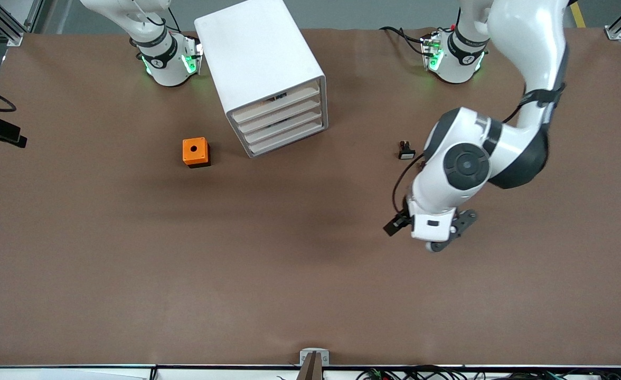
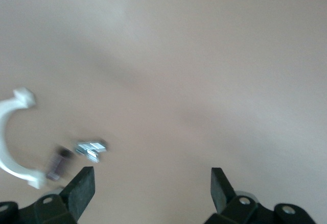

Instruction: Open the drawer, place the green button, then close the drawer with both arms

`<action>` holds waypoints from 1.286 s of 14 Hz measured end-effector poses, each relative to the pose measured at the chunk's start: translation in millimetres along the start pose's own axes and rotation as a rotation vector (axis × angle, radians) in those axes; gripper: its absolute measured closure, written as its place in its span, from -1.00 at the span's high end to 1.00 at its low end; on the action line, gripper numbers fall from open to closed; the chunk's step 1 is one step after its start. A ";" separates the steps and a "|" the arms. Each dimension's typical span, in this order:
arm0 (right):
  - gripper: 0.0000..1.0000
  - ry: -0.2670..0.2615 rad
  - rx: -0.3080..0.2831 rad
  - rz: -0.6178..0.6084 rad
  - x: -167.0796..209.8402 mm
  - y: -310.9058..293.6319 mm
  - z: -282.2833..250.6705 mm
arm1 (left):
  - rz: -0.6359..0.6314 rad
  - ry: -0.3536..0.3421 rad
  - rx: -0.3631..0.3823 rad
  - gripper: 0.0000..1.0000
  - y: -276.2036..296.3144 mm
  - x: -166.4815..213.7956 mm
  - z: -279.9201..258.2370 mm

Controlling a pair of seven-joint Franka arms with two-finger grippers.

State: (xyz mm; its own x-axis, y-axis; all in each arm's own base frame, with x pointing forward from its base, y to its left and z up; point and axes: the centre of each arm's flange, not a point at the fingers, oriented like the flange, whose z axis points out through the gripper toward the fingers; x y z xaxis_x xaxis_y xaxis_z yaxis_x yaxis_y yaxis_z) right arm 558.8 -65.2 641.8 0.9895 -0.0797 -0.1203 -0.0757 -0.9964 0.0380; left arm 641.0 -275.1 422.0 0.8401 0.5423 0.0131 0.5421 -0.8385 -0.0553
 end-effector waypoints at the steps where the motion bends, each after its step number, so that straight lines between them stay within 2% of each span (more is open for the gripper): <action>1: 1.00 0.000 0.002 0.001 -5.5 0.9 -1.2 | 0.043 0.027 0.025 1.00 -14.6 10.6 -13.8; 5: 1.00 0.002 0.008 -0.002 -21.9 1.3 -2.2 | 0.108 0.054 0.032 1.00 -66.0 45.5 -62.0; 11: 1.00 0.077 0.017 -0.002 -54.6 4.3 -26.2 | 0.362 0.081 0.037 1.00 -126.6 67.4 -122.8; 14: 1.00 0.064 0.019 0.011 -56.1 11.0 -19.6 | 0.459 0.082 0.054 1.00 -163.2 71.2 -155.8; 18: 1.00 0.052 0.020 0.028 -58.6 18.6 -10.1 | 0.528 0.063 0.066 1.00 -210.6 64.9 -194.9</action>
State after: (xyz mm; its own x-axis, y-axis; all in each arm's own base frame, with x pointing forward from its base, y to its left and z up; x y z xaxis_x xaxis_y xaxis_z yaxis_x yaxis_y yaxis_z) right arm 500.7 -78.8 659.6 0.9921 -0.1061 -0.0674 -0.1049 -0.9943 0.0211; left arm 585.1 -73.8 629.0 0.9988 0.0421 0.0262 0.0452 -0.9901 -0.1331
